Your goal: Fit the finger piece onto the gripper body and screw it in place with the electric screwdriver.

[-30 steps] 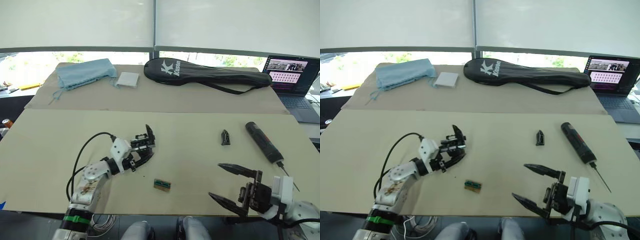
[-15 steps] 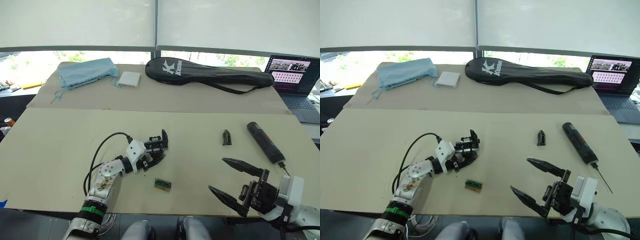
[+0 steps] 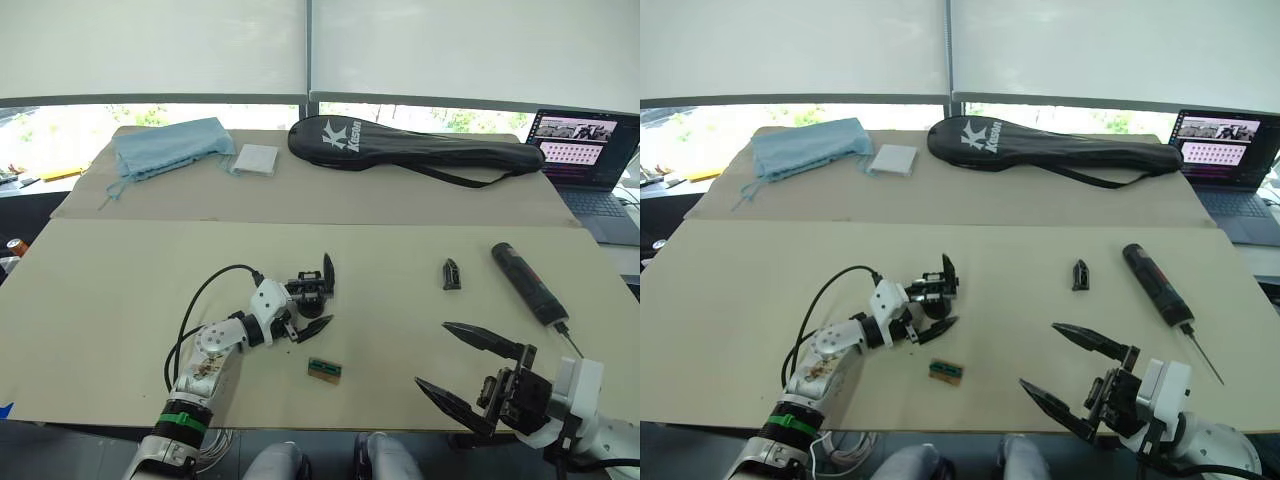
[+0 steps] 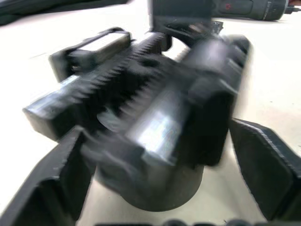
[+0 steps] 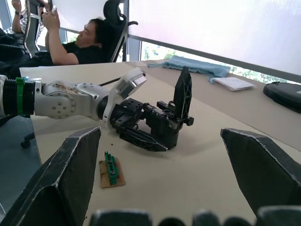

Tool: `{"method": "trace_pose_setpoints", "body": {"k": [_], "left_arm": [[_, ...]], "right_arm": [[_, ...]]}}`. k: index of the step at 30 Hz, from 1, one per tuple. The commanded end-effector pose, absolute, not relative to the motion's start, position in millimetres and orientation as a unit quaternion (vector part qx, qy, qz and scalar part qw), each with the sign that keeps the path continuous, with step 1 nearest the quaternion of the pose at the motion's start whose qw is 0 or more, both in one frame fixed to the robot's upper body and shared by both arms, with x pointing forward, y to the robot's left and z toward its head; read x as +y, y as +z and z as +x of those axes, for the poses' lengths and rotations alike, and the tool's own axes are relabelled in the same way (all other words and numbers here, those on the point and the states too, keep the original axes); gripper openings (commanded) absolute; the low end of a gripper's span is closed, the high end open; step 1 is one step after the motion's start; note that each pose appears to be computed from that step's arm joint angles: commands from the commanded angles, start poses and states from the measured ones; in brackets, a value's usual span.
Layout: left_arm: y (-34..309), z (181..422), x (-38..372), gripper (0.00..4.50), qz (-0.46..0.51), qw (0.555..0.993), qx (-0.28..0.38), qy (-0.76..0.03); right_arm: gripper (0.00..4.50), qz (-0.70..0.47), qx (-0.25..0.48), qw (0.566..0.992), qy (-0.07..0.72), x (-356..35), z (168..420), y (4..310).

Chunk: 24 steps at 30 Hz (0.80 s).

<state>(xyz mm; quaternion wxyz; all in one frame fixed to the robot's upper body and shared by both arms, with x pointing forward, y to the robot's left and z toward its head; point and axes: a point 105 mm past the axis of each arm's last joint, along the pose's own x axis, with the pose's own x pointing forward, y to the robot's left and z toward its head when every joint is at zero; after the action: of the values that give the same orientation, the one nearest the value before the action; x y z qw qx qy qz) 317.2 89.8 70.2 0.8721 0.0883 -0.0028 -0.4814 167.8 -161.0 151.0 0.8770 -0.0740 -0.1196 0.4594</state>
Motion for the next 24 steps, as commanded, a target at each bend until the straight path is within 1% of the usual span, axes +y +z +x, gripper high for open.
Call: {"method": "trace_pose_setpoints", "body": {"k": [1,5,6,8,10,14,18,20,24], "left_arm": [[71.4,316.0,105.7,4.43,0.085,0.858,0.026,-0.506],[77.1,319.9,116.0,4.43,0.096,0.840,0.032,-0.533],[78.7,322.1,119.9,4.43,0.102,0.831,0.037,-0.546],[78.9,321.0,123.8,4.43,0.099,0.798,0.061,-0.591],[80.9,322.4,122.6,4.43,0.094,0.778,0.065,-0.618],[82.7,333.0,113.9,4.43,0.114,0.755,0.054,-0.643],[83.6,340.4,101.9,4.43,0.136,0.743,0.030,-0.655],[82.8,338.9,97.1,4.43,0.132,0.731,0.030,-0.669],[79.1,341.7,95.9,4.43,0.141,0.731,0.036,-0.667]], "right_arm": [[4.50,-0.096,-0.142,0.872,0.458,-158.8,161.1,163.7],[4.50,-0.095,-0.141,0.873,0.456,-158.2,160.0,162.9],[4.50,-0.094,-0.140,0.874,0.456,-157.7,159.4,162.5],[4.50,-0.093,-0.139,0.874,0.455,-156.7,158.9,161.7],[4.50,-0.092,-0.138,0.874,0.456,-156.3,159.2,161.1],[4.50,-0.093,-0.138,0.873,0.458,-156.1,159.0,160.6],[4.50,-0.094,-0.136,0.874,0.457,-156.3,158.0,160.4],[4.50,-0.095,-0.136,0.875,0.455,-156.0,156.9,160.3],[4.50,-0.097,-0.132,0.878,0.450,-156.3,154.7,159.5]]}}
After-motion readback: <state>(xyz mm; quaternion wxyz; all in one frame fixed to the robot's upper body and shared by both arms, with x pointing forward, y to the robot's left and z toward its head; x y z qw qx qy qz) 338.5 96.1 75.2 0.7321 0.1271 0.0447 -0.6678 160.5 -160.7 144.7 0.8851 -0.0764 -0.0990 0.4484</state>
